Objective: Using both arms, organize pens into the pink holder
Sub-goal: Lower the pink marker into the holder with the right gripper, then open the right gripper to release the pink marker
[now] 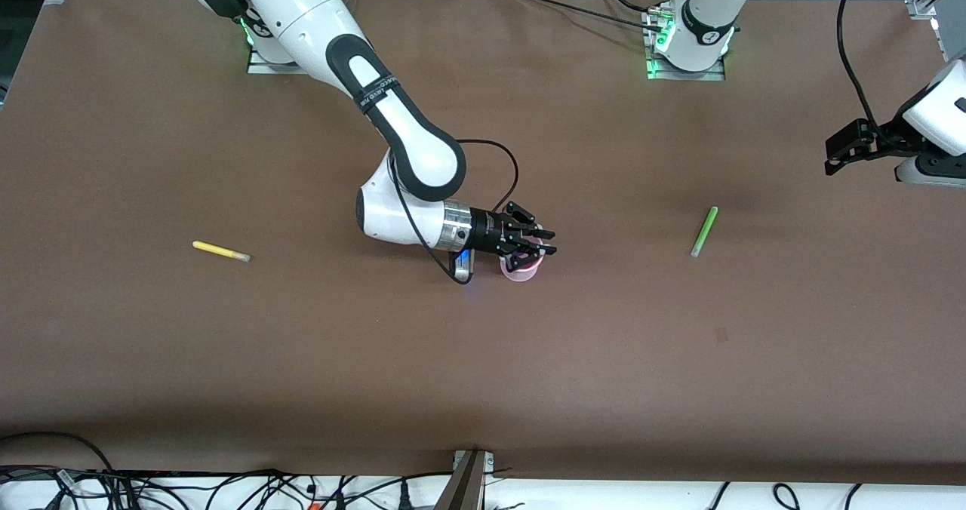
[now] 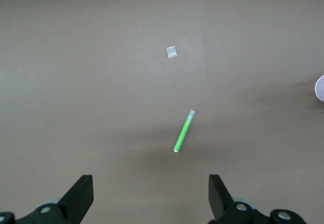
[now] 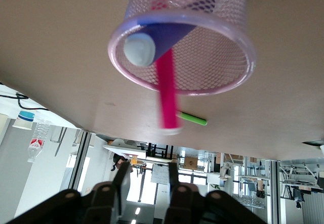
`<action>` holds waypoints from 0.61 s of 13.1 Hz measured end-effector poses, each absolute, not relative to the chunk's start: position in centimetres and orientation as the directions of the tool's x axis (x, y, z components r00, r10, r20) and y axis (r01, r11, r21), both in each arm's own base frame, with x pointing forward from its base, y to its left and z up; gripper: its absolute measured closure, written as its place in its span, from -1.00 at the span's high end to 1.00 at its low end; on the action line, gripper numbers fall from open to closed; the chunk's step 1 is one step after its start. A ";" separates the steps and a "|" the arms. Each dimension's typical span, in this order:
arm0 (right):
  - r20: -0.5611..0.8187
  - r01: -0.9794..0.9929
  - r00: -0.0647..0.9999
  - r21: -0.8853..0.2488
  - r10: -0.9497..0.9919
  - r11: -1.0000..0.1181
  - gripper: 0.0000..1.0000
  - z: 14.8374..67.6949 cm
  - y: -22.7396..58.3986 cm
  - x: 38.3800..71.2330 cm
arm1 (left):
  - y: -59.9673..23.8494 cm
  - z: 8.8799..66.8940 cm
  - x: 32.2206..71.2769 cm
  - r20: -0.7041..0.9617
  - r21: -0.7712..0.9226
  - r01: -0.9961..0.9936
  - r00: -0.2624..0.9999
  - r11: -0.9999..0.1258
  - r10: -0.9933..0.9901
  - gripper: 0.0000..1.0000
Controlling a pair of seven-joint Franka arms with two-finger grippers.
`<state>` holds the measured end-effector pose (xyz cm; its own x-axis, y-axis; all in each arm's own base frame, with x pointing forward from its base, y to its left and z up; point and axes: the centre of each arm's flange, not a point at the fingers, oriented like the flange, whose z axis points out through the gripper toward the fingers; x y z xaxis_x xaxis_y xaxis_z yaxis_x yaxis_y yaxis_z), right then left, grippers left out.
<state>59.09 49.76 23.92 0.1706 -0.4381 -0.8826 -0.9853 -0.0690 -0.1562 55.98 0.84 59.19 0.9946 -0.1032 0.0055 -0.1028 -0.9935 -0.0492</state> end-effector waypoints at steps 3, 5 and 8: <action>-0.881 -0.982 0.190 -0.163 -0.434 -0.097 0.17 24.2 49.1 59.7 | 0.8 59.2 56.0 0.005 -0.049 -0.103 0.995 -0.993 -0.103 1.00; -0.877 -0.974 0.220 -0.175 -0.428 -0.141 0.26 24.9 47.9 60.8 | 0.8 59.2 56.0 0.005 -0.049 -0.103 0.995 -0.993 -0.103 1.00; -0.834 -0.941 0.322 -0.229 -0.447 -0.251 0.45 27.2 44.8 63.0 | 0.8 59.2 56.0 0.005 -0.049 -0.103 0.995 -0.994 -0.103 1.00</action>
<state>62.99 44.83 27.20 0.3220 -0.4473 -0.8344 -0.9407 -0.2508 -0.2286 55.98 0.83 59.19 0.9946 -0.1032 0.0054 -0.1028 -0.9935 -0.0486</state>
